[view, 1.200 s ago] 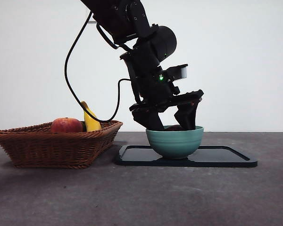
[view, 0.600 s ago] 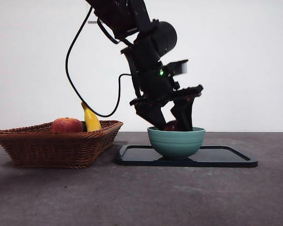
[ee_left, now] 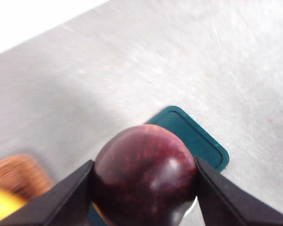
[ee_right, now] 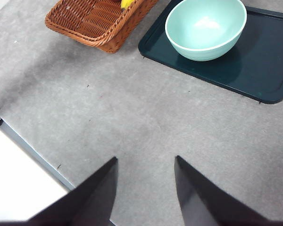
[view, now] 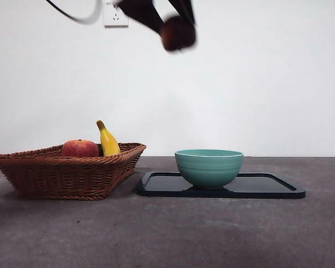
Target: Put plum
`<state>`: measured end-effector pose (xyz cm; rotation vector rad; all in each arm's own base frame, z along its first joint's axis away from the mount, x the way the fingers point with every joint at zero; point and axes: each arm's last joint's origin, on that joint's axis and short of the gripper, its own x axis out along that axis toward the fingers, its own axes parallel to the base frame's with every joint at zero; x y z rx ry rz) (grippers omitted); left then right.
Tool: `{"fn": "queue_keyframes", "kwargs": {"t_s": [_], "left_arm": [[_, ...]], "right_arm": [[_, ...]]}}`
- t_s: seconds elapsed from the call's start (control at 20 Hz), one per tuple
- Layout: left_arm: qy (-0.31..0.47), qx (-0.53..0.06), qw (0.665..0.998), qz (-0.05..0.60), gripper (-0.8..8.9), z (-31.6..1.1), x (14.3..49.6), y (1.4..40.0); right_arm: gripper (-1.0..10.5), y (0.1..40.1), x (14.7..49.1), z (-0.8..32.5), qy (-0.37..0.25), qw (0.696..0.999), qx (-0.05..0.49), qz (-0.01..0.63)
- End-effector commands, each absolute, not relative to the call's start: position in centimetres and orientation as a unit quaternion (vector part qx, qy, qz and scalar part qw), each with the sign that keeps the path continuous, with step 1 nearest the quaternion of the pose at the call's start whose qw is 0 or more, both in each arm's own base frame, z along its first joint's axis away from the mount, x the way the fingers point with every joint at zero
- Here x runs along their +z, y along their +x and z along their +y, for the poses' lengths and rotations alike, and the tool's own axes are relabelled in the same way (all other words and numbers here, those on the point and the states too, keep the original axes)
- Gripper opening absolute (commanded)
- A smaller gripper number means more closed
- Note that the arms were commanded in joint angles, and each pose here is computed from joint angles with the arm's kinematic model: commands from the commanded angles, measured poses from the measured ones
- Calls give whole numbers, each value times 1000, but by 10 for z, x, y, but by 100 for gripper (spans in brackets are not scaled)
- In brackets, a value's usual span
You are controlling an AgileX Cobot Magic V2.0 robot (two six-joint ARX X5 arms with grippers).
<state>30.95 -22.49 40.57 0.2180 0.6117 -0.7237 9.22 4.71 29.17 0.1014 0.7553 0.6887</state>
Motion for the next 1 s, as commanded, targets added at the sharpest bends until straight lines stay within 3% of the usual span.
{"fn": "queue_keyframes", "kwargs": {"t_s": [0.05,0.25,0.45,0.7,1.0], "left_arm": [[88,-340,894,277,218,-201,439,286],[77,-320,903,275,217,-156,473,243],[75,-297,904,298,217,-128,472,220],[64,-265,909,315,217,-109,414,220],[62,-233,915,323,217,-102,325,250]], "right_arm": [[192,93,293,48,44,871,334,356],[192,93,293,48,43,872,335,354],[192,93,294,48,44,873,335,351],[192,93,294,48,44,873,335,351],[192,93,294,48,44,874,335,350]]}}
